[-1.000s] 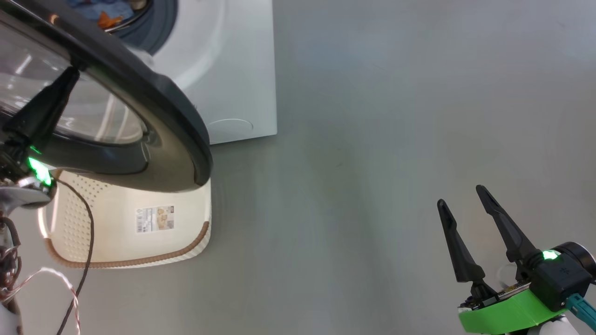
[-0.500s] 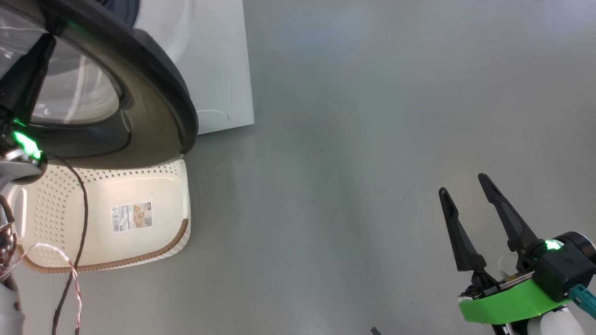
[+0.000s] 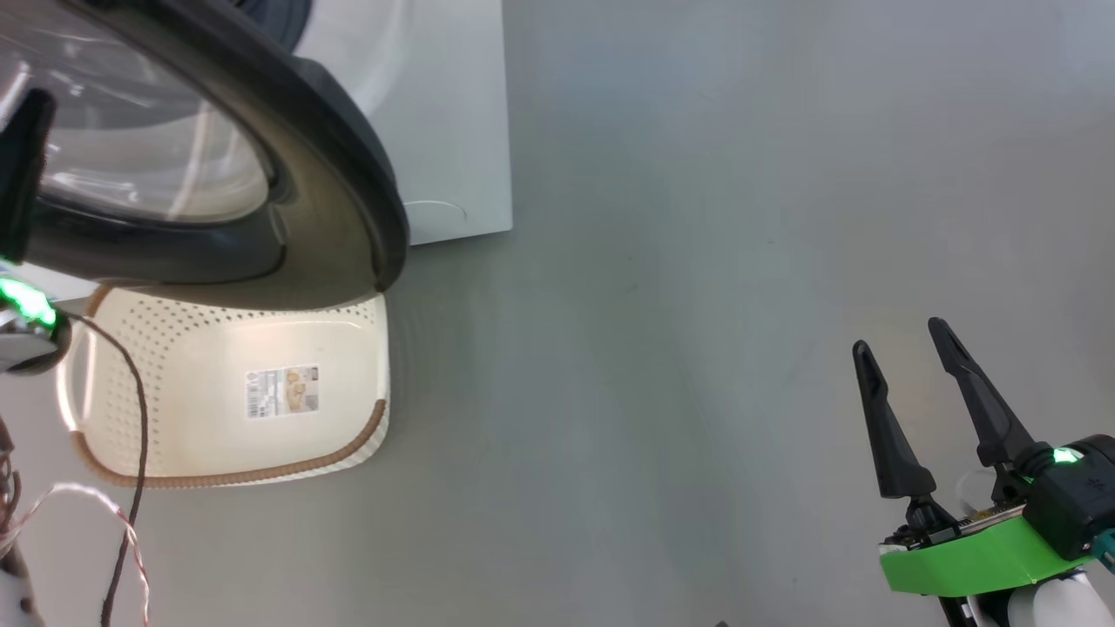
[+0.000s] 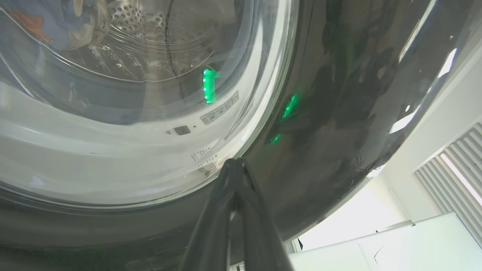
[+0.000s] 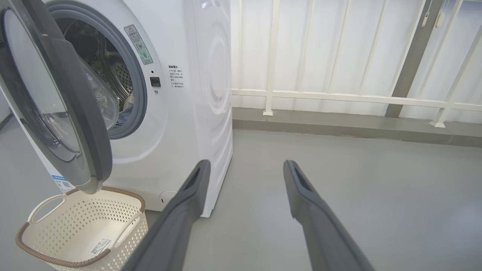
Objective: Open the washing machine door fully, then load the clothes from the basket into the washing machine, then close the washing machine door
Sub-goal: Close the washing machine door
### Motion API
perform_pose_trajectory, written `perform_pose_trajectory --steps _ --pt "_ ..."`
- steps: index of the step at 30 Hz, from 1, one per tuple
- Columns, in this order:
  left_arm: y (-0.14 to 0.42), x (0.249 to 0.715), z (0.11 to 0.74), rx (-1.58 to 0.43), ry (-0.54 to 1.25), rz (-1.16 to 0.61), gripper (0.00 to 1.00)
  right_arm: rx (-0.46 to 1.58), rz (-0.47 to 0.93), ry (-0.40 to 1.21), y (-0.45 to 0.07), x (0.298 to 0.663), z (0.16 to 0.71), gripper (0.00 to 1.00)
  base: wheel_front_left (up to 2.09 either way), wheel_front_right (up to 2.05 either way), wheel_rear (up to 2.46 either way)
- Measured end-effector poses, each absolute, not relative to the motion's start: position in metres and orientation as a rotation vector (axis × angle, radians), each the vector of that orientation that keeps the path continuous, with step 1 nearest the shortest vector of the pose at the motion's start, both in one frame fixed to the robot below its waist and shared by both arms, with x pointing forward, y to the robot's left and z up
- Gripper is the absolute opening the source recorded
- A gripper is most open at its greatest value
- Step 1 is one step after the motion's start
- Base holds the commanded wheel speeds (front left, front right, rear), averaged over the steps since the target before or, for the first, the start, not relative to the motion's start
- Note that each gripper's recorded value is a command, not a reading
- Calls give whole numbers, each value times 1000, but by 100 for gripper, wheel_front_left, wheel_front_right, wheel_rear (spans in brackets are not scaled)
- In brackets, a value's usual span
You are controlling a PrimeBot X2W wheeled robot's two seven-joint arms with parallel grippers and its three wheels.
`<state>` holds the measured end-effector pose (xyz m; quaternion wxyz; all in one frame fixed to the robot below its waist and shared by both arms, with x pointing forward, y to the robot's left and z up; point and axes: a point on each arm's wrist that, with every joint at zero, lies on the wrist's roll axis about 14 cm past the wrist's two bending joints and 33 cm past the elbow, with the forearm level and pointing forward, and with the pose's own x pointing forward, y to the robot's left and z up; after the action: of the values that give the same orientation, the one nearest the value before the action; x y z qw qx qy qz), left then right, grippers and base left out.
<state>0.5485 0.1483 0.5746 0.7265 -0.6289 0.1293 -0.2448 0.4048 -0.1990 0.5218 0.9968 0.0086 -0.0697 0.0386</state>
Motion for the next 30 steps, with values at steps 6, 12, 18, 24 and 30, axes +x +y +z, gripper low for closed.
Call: perform_pose_trajectory --steps 6,12,18,24,30 --pt "179 533 583 -1395 153 -463 100 26 93 -161 -193 408 528 100 0 0 0" --pt "205 510 580 -1384 49 -346 100 28 113 -187 -186 407 536 100 0 0 0" --pt "219 489 587 -1322 -33 -284 100 34 131 -193 -179 402 539 100 0 0 0" --pt "235 467 616 -1098 -183 -211 100 32 147 -214 -174 397 547 100 0 0 0" --pt "234 429 627 -583 -295 -108 100 21 164 -235 -170 389 556 100 0 0 0"
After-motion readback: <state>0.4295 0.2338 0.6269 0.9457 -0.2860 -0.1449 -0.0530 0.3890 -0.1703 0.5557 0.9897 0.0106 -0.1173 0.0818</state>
